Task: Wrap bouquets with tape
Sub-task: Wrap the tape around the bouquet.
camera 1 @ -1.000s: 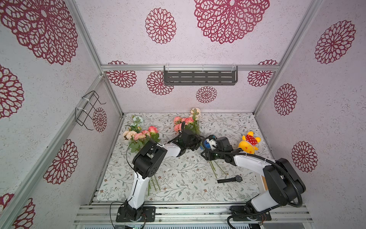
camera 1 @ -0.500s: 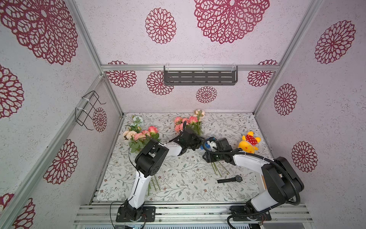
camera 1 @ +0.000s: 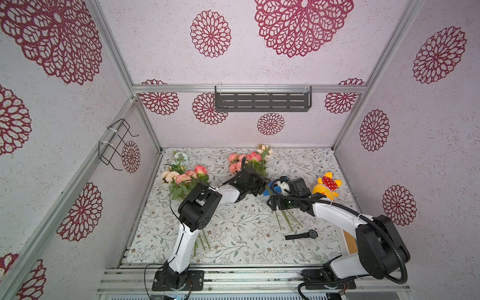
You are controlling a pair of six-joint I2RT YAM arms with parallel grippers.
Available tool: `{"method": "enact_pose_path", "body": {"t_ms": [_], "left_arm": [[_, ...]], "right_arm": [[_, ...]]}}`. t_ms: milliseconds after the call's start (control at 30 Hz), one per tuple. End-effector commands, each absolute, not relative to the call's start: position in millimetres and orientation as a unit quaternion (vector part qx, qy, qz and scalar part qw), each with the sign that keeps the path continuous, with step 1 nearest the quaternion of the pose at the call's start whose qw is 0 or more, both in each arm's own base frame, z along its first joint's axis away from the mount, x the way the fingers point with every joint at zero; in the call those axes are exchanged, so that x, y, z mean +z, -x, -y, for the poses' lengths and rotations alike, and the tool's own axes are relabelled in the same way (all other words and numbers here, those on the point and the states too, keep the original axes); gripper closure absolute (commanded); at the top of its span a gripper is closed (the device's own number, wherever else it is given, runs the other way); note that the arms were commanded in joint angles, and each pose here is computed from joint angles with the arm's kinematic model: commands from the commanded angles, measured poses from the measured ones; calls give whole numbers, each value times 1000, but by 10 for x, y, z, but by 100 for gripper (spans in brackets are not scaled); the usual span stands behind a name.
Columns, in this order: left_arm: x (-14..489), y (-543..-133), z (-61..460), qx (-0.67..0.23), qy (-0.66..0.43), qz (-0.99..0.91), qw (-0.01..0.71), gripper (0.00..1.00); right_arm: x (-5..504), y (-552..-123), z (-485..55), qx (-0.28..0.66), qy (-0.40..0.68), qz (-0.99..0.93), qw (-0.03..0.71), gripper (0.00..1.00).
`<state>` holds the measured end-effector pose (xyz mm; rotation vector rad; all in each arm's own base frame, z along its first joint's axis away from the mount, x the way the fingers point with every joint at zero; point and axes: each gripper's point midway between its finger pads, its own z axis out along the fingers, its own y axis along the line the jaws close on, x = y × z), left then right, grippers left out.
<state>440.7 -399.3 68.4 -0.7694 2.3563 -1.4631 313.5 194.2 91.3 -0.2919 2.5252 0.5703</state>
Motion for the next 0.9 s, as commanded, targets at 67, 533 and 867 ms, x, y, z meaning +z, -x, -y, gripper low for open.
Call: {"method": "enact_pose_path", "body": {"t_ms": [67, 533, 867], "left_arm": [[353, -4314, 3924, -472, 284, -828, 105, 56], [336, -4298, 3935, -474, 284, -827, 103, 57], [326, -4322, 3938, -478, 287, -824, 102, 57]], "right_arm": [[942, -3164, -1754, 230, 55, -935, 265, 1], [523, -3449, -2096, 309, 58, -925, 211, 32], [367, -3366, -1991, 262, 98, -939, 201, 92]]}}
